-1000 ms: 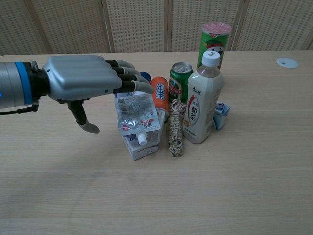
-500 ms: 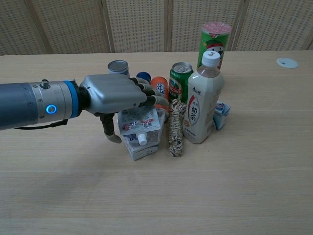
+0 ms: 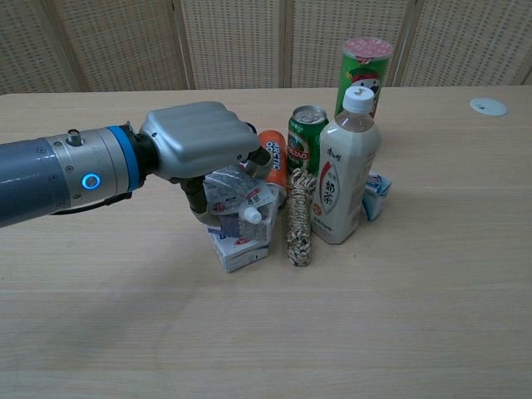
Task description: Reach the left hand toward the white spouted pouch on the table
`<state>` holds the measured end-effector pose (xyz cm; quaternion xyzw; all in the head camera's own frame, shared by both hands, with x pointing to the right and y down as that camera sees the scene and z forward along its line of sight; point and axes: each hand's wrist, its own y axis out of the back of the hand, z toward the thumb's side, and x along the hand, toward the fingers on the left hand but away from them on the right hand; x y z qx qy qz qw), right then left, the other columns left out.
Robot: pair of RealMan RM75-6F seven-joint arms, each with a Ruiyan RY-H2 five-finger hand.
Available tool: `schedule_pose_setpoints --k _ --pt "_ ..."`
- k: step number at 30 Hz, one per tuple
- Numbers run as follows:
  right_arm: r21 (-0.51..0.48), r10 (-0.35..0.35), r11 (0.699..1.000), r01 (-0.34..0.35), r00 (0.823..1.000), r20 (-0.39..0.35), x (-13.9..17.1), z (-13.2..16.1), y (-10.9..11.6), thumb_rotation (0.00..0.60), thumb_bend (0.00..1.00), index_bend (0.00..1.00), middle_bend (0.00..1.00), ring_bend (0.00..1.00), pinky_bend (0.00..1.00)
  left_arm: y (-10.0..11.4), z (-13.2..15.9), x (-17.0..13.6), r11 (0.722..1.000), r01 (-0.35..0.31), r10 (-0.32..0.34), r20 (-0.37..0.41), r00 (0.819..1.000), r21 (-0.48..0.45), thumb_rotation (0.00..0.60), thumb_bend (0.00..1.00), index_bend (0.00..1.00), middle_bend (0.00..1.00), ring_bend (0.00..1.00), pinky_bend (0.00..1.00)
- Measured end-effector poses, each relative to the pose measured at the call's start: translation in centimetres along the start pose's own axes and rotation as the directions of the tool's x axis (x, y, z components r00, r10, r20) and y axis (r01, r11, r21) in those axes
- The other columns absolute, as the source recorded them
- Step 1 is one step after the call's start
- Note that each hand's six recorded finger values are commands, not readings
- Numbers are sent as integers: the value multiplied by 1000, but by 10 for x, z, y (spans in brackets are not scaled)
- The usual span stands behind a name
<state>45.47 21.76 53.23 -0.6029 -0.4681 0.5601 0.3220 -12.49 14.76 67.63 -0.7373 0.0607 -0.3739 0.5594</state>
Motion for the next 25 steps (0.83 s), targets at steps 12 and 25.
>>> schedule_pose_setpoints --k 12,25 --pt "2 3 1000 -3 1000 -1 0 1 -1 450 0 0 0 0 0 37 -18 -14 995 -102 102 -27 994 11 600 0 470 514 486 498" --pt "6 -7 1000 7 1000 -8 1 4 -1 452 0 0 0 0 0 157 -50 -40 948 -308 314 -85 946 80 600 0 458 508 486 494"
